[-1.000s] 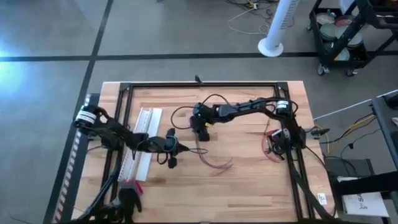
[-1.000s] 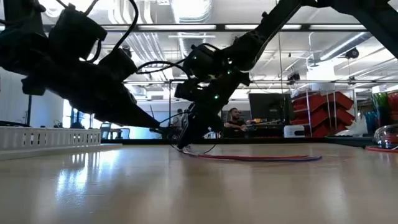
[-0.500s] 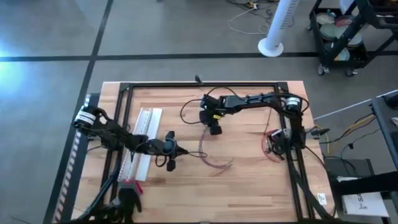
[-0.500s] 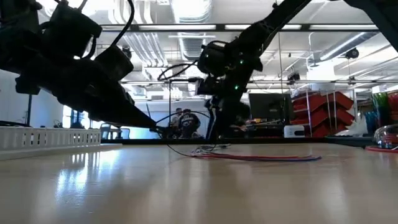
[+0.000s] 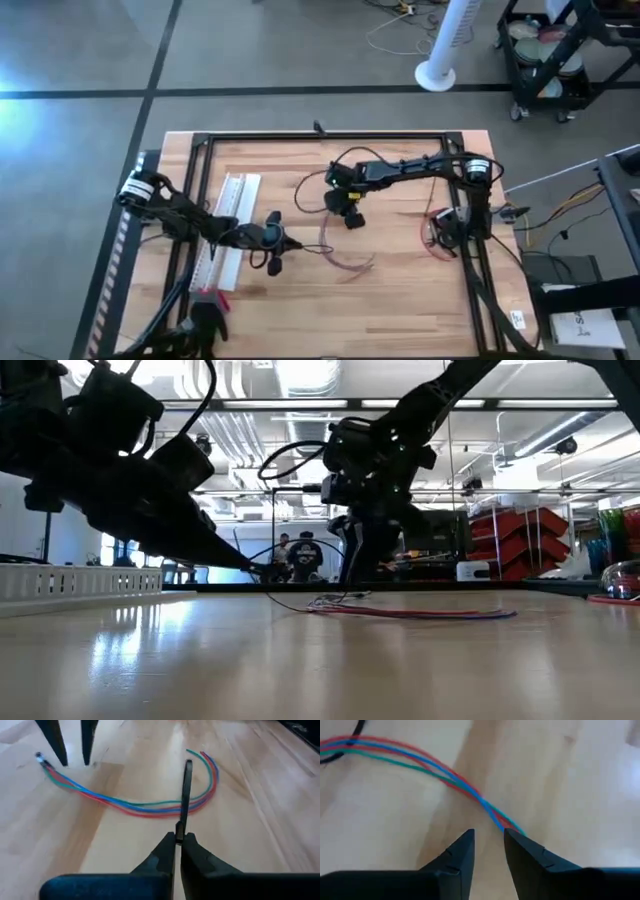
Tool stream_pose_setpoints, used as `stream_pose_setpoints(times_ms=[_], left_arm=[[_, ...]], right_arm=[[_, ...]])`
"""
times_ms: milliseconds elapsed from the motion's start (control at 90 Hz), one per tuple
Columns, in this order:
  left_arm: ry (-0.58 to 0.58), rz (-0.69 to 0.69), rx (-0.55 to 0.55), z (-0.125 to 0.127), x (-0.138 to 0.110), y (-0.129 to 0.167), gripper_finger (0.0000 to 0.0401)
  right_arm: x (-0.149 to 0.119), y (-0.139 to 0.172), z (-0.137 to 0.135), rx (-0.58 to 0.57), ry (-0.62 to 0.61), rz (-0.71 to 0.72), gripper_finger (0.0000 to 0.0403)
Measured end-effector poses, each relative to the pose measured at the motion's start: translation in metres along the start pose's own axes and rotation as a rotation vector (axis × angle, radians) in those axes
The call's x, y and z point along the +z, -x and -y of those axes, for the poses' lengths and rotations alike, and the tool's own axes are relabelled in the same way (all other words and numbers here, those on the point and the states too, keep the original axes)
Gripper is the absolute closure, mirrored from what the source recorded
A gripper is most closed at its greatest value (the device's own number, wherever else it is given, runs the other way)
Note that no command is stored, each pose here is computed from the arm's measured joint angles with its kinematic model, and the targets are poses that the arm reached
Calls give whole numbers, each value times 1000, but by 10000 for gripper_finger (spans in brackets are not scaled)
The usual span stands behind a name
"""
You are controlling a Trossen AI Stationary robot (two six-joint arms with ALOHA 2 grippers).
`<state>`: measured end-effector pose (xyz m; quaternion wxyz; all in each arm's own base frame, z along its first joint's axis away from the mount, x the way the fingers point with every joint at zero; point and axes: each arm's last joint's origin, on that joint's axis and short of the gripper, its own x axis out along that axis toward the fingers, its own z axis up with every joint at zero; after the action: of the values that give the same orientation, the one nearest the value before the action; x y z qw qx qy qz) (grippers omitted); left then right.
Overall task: Ziptie cables
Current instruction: Wrap the cable wires using bottom black ziptie
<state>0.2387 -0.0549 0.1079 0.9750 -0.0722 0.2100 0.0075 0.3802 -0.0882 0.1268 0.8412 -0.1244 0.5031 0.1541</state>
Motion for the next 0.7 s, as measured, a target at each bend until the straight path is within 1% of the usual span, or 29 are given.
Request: stream_pose_setpoints(times_ms=[144,211,411,500,578,700], left_arm=[[15,-13,-14,1,-1,0,401],[18,-12,-14,1,-1,0,401],[18,-3,4,1,1,2,401],[12,-26,20,0,0,3,401],[7,-37,72,-2,-1,4,401],[1,-17,197,-6,1,8,401]], right_arm=[[1,-5,2,-56,41,52,321],[1,-8,4,-96,50,39,324],[-10,-17,6,-73,41,-12,334],[-15,-16,9,-71,-1,-37,340],[-18,-13,9,-57,-31,-62,347],[-22,-9,4,-20,-68,-128,358]])
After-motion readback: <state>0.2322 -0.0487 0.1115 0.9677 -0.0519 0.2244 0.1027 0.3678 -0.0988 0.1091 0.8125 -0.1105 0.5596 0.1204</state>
